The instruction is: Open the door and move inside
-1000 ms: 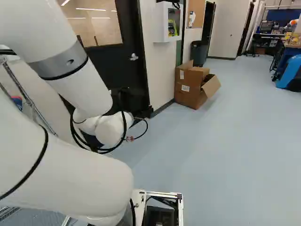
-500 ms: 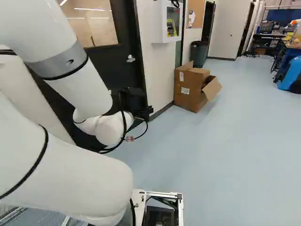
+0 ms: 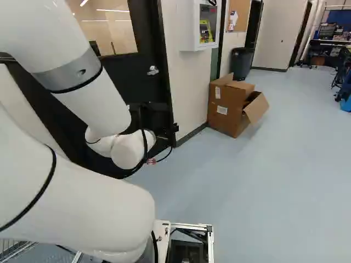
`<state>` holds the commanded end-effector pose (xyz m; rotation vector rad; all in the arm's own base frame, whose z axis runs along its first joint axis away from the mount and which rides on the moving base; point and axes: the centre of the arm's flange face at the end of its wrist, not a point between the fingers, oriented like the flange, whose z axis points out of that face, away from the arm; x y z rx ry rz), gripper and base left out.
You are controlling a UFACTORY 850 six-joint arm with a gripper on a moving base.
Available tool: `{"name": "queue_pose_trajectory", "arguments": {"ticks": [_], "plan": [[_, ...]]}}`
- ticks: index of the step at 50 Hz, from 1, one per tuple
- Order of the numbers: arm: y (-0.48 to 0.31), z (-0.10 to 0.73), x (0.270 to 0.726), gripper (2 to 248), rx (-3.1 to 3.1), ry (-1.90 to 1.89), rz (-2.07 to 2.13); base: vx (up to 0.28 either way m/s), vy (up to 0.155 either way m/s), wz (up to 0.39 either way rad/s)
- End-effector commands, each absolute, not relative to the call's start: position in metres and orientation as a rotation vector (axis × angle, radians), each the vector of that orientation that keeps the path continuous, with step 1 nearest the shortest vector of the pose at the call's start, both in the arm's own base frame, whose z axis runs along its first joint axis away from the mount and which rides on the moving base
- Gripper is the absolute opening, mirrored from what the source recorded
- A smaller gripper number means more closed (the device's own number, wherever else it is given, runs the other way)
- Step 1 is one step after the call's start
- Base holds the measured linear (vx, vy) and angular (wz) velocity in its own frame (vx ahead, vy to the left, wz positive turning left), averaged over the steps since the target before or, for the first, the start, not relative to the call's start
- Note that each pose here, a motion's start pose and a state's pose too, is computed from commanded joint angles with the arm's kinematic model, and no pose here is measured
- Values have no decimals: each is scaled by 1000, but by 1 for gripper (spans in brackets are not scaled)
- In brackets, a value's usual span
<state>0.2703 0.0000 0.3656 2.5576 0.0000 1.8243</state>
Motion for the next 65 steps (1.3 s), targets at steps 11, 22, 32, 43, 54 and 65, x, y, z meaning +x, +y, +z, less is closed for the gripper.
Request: {"name": "queue_pose_trajectory", "arguments": {"ticks": [11,22,32,43,54,65], "plan": [[0,366,270,247,2558,0,1824,228,-25,213],[0,366,270,247,2558,0,1824,226,-25,208],[0,366,270,247,2558,0,1824,234,-22,214],[0,366,270,247,2558,0,1824,229,-26,209],[0,366,270,247,2558,0,1824,239,-30,192],[0,366,270,247,2558,0,1824,226,-32,179]]}}
